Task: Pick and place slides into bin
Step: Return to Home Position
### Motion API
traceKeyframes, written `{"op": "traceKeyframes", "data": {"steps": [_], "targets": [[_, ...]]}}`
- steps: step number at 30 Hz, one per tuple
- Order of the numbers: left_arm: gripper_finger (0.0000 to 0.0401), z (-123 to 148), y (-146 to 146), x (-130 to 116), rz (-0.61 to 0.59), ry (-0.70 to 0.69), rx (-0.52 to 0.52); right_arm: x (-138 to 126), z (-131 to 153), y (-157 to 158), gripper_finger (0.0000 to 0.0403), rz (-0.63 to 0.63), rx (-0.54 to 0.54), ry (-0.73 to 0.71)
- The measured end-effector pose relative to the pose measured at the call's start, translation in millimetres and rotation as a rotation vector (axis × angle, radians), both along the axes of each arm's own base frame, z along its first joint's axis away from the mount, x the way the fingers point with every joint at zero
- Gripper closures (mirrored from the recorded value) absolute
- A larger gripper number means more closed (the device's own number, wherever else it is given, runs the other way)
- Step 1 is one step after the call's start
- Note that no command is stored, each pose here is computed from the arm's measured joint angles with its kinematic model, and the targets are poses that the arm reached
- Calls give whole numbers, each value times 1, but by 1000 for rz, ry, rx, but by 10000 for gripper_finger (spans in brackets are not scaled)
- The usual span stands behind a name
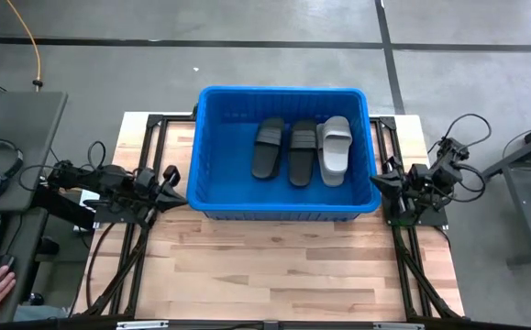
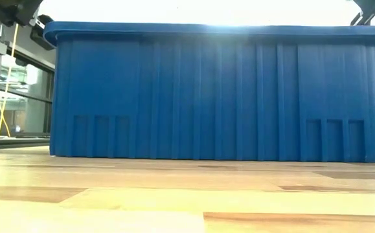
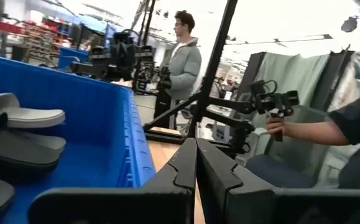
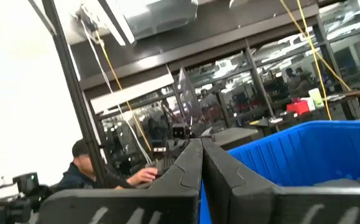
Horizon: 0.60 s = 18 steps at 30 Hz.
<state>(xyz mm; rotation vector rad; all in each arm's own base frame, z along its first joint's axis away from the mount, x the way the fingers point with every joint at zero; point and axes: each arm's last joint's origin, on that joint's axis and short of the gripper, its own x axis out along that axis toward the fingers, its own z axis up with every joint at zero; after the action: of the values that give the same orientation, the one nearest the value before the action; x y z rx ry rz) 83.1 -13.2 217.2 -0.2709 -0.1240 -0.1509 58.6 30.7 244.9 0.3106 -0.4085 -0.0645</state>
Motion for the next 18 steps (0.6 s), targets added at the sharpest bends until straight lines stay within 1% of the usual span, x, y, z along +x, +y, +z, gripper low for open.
{"op": "traceKeyframes", "data": {"steps": [5,11,16,18], "targets": [[401,-3,-2,2,-74,-40,-5,1,-4,1,403,-7,-1,-13],[401,-23,-4,9,-83,-149,-33,0,-3,0,403,-7,2,-16],[401,-25,-4,9,-96,-132,-43,1,-4,1,403,3,-6,-16],[401,-24,-5,9,-125,-139,-37,1,-4,2,403,19,-16,-21]]}}
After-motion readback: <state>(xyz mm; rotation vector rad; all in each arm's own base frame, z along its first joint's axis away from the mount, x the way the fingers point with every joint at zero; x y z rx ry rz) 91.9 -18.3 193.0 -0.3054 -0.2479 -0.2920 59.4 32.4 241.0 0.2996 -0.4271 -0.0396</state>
